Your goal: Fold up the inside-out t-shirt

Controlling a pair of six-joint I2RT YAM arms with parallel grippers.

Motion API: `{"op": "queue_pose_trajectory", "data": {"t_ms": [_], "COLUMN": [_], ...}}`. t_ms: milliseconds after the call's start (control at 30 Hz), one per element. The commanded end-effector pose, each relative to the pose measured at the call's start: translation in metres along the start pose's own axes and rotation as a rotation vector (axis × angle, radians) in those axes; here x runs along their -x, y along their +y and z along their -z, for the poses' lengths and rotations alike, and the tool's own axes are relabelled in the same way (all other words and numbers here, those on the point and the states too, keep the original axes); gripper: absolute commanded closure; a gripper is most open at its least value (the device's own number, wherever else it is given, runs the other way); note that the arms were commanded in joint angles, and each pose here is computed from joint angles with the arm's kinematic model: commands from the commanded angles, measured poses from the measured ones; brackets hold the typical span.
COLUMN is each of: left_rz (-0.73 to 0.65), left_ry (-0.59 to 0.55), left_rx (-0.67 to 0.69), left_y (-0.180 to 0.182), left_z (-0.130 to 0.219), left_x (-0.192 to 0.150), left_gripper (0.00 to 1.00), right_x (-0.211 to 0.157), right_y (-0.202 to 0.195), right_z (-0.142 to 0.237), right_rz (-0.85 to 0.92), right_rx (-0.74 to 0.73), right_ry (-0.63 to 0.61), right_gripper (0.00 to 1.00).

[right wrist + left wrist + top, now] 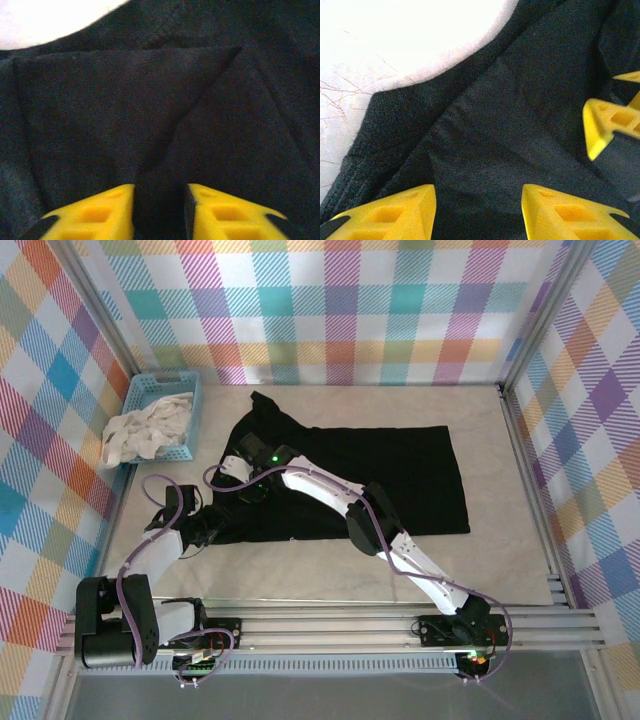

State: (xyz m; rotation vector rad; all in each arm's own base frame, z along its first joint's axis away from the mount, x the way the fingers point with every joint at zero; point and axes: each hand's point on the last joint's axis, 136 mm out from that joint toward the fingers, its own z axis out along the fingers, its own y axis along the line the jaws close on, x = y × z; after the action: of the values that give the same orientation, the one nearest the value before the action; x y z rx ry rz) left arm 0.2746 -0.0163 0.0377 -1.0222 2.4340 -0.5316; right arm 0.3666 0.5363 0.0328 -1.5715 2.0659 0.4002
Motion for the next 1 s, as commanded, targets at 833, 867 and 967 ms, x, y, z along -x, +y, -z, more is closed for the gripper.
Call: {"op": "queue_pose_trajectory", "data": {"t_ms": [833, 867, 967], "left_rz": [-0.010, -0.011, -0.010], "left_ry": [0.017, 0.017, 0.018], "left_rx": [0.080, 0.080, 0.083], "left_y": [0.026, 0.026, 0.027], "left_z": [-0.007, -0.007, -0.007], "left_x": [-0.008, -0.008, -0.009], "left_gripper": [0.51, 0.51, 0.51], "right_x": [0.023, 0.020, 0.008], "right_y": [-0.084, -0.090, -0.115], "right_z": [0.052, 0.051, 0.057], "right_rz": [-0.433, -0.449, -0.555], "right_rx": [-0.151, -0.170, -0.255], "right_ry": [-0.166, -0.161, -0.143], "right_gripper": [0.85, 0.85, 0.87]}}
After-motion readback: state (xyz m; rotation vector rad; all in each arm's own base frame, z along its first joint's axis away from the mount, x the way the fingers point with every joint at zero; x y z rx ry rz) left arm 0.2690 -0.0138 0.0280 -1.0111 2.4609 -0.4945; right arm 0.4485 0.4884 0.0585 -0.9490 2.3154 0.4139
